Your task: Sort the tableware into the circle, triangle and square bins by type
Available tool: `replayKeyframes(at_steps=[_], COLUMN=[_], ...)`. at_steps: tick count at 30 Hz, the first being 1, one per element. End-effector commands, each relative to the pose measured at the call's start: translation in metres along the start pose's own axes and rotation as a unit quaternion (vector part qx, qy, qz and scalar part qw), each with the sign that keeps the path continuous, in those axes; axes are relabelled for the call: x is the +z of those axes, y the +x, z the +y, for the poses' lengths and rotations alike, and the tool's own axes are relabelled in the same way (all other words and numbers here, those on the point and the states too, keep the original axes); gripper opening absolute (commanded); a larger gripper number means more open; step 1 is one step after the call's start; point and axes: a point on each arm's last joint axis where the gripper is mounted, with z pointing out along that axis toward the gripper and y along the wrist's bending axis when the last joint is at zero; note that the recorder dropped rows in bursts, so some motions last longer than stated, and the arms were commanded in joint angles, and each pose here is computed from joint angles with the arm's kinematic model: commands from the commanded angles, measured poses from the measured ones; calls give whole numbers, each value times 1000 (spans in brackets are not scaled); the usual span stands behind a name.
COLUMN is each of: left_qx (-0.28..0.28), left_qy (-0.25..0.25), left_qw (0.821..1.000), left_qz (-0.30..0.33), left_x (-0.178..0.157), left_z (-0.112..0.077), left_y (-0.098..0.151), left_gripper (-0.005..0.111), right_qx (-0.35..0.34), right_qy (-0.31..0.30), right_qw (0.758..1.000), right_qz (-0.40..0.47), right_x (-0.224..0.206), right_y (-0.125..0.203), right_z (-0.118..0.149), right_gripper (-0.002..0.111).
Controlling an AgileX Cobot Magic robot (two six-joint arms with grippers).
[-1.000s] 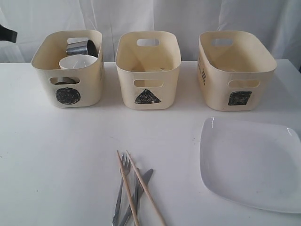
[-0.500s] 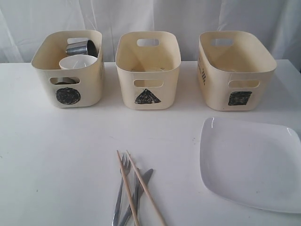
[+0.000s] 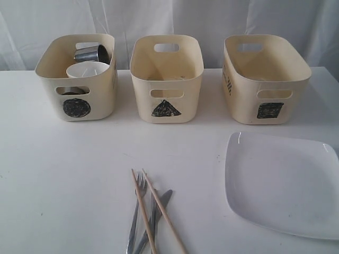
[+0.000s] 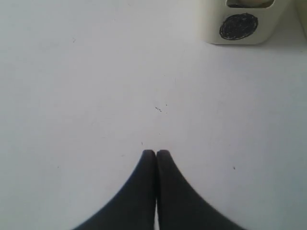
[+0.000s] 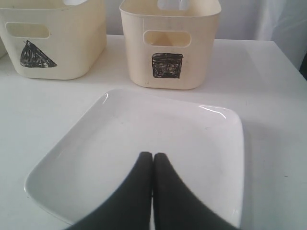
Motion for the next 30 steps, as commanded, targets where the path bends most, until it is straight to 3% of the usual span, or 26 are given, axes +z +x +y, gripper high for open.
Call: replayKeyframes(at_steps=[1,6,9,12,18,25,30], left_qx=[17,37,33,64,58,41,17], left_qy=[-8,-43,-65,-94,-98,-70,-53], left_qw=[1000,997,996,992,991,978,988], left_qz=[-5,-59,-57,-54,-67,-193,-145], left_x=[1,-6,-6,-8,4,38,67], left_z=[1,7,9,11,11,6,5], left_y=[1,-4,-4,-2,33,58,91], left_gripper=[0,0,0,0,0,0,0], right_qx=[1,1,1,1,1,1,1], right_qy=[3,3,3,3,3,3,3], right_qw=[1000,1000,1000,1000,1000,1000,1000], right_qz=[-4,-4,-4,-4,-4,-4,-4], right_x=[0,0,0,0,0,0,0], right_y=[0,0,0,0,0,0,0], right_z=[0,0,0,0,0,0,0], right_gripper=[0,0,0,0,0,0,0])
